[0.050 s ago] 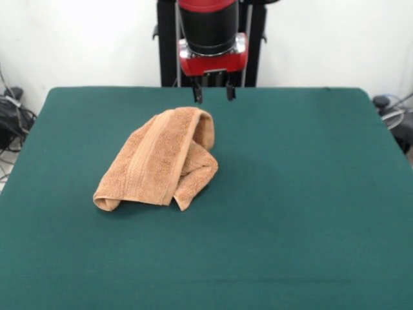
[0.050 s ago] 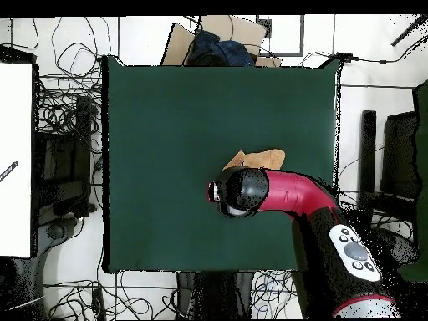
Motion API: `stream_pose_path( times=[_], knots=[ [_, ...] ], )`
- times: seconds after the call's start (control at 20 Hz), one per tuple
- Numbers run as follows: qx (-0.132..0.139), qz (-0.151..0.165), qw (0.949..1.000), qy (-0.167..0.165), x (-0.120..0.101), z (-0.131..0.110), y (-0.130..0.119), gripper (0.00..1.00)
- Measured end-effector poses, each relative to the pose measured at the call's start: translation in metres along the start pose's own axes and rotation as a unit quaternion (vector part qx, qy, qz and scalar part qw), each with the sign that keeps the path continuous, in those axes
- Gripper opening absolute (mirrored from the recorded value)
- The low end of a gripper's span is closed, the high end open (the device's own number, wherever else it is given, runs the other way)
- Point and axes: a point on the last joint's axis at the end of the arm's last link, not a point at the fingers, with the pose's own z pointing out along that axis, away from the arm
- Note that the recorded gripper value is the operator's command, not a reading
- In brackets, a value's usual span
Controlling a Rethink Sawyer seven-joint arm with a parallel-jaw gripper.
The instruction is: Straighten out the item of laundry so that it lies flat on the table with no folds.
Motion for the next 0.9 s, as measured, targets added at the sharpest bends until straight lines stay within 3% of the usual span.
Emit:
stream_pose_path(
  times=[0.9],
  knots=[
    [-0.004,0.009,0.9999,-0.01,-0.029,-0.024,-0.02,1.0]
  ],
)
